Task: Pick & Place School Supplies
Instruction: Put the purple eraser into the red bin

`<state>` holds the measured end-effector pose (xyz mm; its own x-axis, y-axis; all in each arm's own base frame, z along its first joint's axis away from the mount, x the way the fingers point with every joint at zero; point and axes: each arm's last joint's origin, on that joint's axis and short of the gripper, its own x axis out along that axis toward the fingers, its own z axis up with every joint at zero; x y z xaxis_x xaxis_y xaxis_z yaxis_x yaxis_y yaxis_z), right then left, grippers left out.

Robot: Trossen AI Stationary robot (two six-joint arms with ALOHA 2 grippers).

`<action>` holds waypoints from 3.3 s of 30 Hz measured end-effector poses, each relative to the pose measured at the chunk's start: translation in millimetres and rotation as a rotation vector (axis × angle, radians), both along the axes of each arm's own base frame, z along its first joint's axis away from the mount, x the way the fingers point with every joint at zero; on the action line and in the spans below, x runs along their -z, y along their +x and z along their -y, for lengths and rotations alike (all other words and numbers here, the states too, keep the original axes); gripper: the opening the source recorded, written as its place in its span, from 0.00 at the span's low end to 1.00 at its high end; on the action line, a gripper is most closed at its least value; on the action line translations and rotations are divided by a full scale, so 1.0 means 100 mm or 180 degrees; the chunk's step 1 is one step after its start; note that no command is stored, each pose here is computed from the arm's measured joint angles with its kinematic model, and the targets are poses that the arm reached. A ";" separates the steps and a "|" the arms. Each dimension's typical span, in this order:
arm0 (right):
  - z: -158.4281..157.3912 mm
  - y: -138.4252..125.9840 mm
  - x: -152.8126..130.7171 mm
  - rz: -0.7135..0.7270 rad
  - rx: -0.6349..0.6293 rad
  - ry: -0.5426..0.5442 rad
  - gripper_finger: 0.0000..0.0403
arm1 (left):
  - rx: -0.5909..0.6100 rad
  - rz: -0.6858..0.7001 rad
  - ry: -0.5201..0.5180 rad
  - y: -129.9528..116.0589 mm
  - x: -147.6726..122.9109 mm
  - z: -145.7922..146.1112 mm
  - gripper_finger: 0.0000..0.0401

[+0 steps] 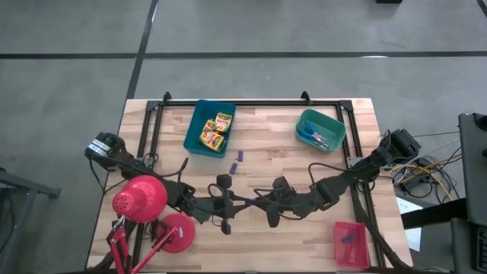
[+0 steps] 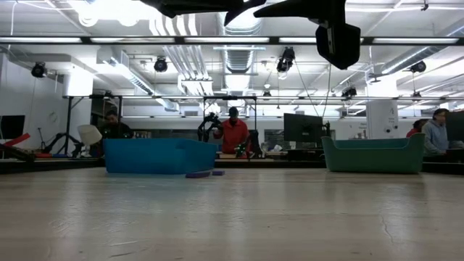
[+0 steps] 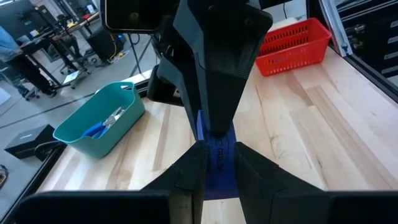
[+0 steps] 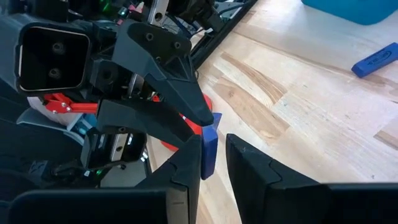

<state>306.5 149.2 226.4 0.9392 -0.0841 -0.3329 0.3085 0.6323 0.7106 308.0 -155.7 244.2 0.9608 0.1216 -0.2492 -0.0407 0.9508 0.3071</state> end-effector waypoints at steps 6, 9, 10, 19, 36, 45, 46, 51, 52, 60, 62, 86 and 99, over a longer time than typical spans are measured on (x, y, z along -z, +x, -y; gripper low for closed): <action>0.00 0.00 0.00 -0.0001 -0.0015 -0.0042 0.17 | 0.0007 0.0003 0.0015 0.01 0.01 0.00 0.19; 0.00 0.00 0.00 -0.0016 -0.0039 -0.0116 0.18 | 0.0010 -0.0010 0.0028 0.01 0.02 0.01 0.19; 0.00 0.00 0.00 -0.0018 -0.0046 -0.0147 0.18 | 0.0015 -0.0013 0.0032 0.01 0.03 0.01 0.19; 0.01 0.00 0.00 -0.0021 -0.0049 -0.0189 0.12 | 0.0020 -0.0020 0.0065 0.01 0.03 0.01 0.19; 0.01 0.00 0.00 -0.0028 -0.0078 -0.0240 0.05 | 0.0007 -0.0024 0.0074 0.01 0.03 0.01 0.19; 0.01 0.00 0.00 -0.0031 -0.0098 -0.0248 0.05 | 0.0011 -0.0028 0.0098 0.02 0.03 0.01 0.19; 0.01 0.00 0.00 -0.0032 -0.0098 -0.0250 0.05 | 0.0011 -0.0029 0.0097 0.02 0.03 0.01 0.20; 0.01 0.00 0.00 -0.0032 -0.0107 -0.0252 0.04 | -0.0003 -0.0020 0.0035 0.02 0.03 0.01 0.23; 0.01 0.00 0.00 -0.0032 -0.0108 -0.0256 0.04 | -0.0008 -0.0018 0.0016 0.02 0.03 0.01 0.25; 0.01 0.00 0.00 -0.0033 -0.0106 -0.0251 0.04 | -0.0024 -0.0011 -0.0021 0.02 0.03 0.00 0.45; 0.01 0.00 0.00 -0.0033 -0.0108 -0.0255 0.04 | -0.0025 -0.0011 -0.0024 0.02 0.03 0.00 0.50; 0.14 -0.64 -0.26 -0.1107 -0.0597 -0.0141 0.04 | -0.0088 -0.0208 -0.0348 -0.07 0.08 0.05 0.59; -0.03 -1.43 -0.29 -0.2355 -0.0354 0.0942 0.04 | -0.0174 -0.0173 -0.0550 -0.07 0.08 0.05 0.59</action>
